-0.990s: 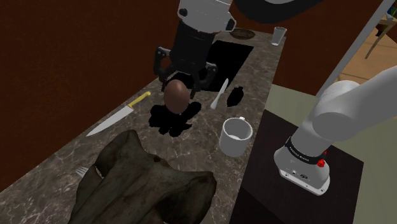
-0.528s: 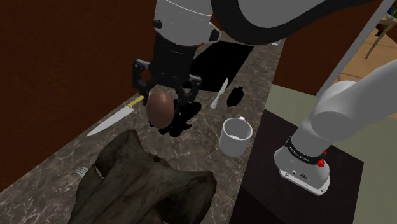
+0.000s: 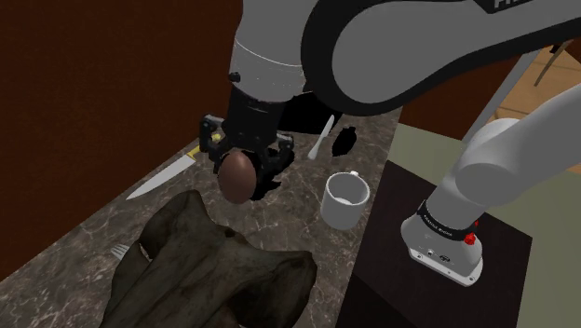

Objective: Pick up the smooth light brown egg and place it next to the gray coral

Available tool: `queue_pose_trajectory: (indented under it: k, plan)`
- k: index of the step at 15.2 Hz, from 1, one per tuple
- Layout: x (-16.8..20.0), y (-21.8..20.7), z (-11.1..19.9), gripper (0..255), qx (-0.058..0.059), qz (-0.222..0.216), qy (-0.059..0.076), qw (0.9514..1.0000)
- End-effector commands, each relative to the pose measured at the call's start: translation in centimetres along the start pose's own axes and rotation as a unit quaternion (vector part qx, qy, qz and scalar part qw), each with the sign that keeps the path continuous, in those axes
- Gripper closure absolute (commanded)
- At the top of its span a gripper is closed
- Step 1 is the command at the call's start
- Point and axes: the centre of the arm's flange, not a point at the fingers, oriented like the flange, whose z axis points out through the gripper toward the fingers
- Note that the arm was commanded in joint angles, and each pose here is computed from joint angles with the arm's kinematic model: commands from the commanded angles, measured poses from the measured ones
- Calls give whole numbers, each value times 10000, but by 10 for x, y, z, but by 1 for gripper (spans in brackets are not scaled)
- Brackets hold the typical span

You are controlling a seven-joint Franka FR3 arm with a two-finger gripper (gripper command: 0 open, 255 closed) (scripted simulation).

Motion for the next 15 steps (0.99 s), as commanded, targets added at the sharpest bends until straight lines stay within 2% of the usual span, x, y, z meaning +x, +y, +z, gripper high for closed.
queue_pose_trajectory:
  k: [1, 15]
  plan:
    - [0, 2, 11, 255, 4, 0, 1, 10000]
    - [3, 23, 82, 255, 4, 0, 1, 10000]
